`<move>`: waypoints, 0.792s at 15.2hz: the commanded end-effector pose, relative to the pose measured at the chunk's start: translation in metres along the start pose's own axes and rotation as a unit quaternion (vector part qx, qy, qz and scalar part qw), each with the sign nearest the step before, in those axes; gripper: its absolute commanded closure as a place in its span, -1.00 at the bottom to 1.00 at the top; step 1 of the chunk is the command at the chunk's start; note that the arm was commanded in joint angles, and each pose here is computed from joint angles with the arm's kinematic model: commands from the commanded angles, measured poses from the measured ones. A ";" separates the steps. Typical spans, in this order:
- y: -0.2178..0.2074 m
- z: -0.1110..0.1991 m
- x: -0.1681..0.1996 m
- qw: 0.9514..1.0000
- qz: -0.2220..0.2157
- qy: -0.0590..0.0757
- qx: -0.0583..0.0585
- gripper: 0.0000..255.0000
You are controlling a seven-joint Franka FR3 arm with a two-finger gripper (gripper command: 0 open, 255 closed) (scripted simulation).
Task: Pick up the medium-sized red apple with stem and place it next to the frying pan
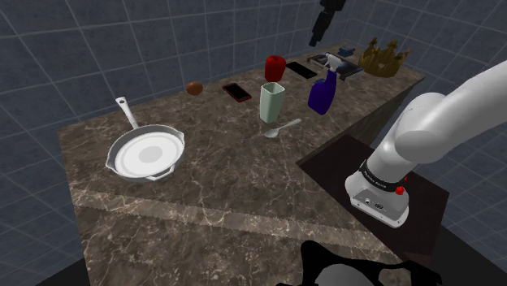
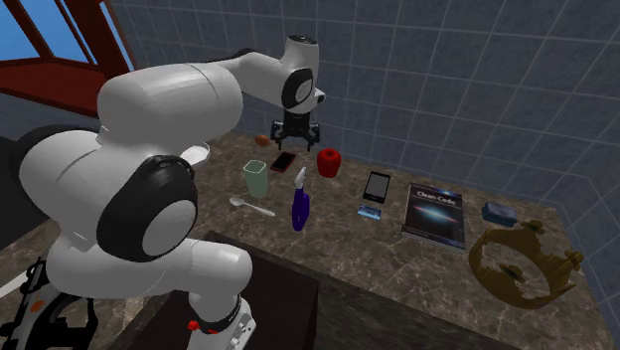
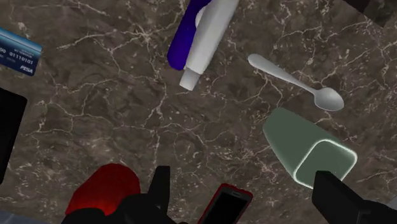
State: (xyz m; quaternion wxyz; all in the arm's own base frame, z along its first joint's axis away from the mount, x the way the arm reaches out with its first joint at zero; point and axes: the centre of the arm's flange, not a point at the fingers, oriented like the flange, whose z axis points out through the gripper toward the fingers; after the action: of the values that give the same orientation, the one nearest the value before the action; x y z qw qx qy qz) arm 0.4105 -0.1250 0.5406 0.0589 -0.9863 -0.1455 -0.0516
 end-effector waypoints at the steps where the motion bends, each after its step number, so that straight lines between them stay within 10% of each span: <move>1: 0.021 0.012 0.016 1.000 -0.026 0.001 -0.003 -1.00; 12: 0.112 0.071 0.107 0.987 -0.157 0.008 -0.014 -1.00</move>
State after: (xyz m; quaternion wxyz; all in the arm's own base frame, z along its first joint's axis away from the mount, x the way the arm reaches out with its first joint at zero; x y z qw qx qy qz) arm 0.5411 -0.1882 0.4767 0.0397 -0.9555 -0.2842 -0.0685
